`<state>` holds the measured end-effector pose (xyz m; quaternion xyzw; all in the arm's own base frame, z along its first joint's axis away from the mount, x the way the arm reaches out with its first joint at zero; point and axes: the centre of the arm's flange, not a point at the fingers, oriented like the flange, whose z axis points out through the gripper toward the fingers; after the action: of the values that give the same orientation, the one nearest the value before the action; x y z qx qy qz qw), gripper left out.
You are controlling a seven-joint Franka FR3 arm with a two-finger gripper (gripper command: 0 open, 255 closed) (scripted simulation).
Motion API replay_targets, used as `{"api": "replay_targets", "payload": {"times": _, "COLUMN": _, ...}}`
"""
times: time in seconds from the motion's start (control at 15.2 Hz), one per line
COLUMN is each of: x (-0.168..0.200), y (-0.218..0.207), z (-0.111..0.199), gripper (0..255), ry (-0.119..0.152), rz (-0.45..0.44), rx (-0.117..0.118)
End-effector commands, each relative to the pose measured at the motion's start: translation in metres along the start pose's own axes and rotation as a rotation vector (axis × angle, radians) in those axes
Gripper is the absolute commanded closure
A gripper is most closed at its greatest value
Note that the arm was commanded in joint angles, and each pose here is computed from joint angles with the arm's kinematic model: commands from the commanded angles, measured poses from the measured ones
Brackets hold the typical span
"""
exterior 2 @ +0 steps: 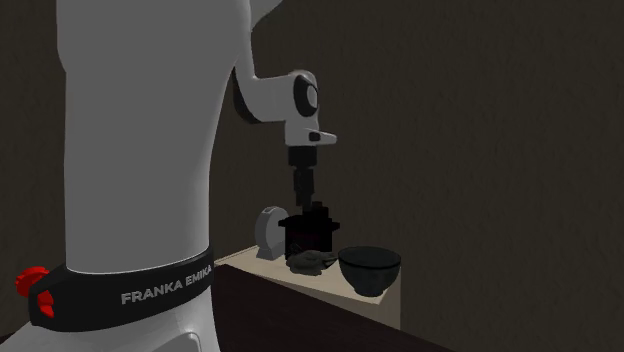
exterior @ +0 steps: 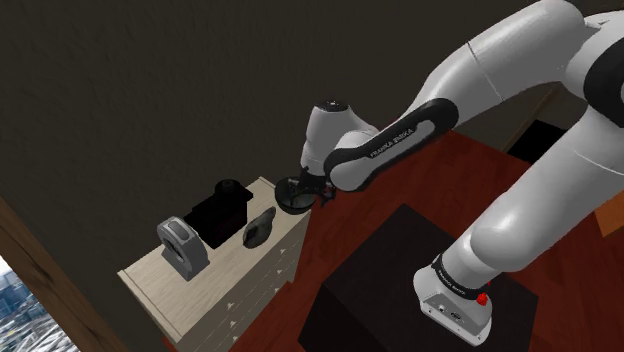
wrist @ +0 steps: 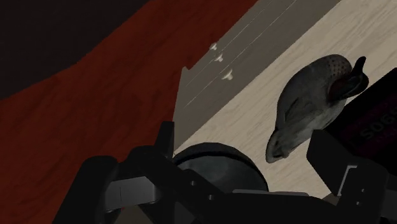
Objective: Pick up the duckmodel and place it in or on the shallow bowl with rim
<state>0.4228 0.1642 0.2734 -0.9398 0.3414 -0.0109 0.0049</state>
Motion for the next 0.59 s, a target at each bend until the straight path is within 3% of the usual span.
{"api": "replay_targets", "payload": {"times": 0.0, "x": 0.007, "y": -0.014, "z": 0.02, "gripper": 0, "ry": 0.008, "rz": 0.056, "rx": 0.011}}
{"api": "replay_targets", "payload": {"times": 0.53, "x": 0.038, "y": -0.071, "z": 0.098, "gripper": 0, "ry": 0.041, "rz": 0.261, "rx": 0.043}}
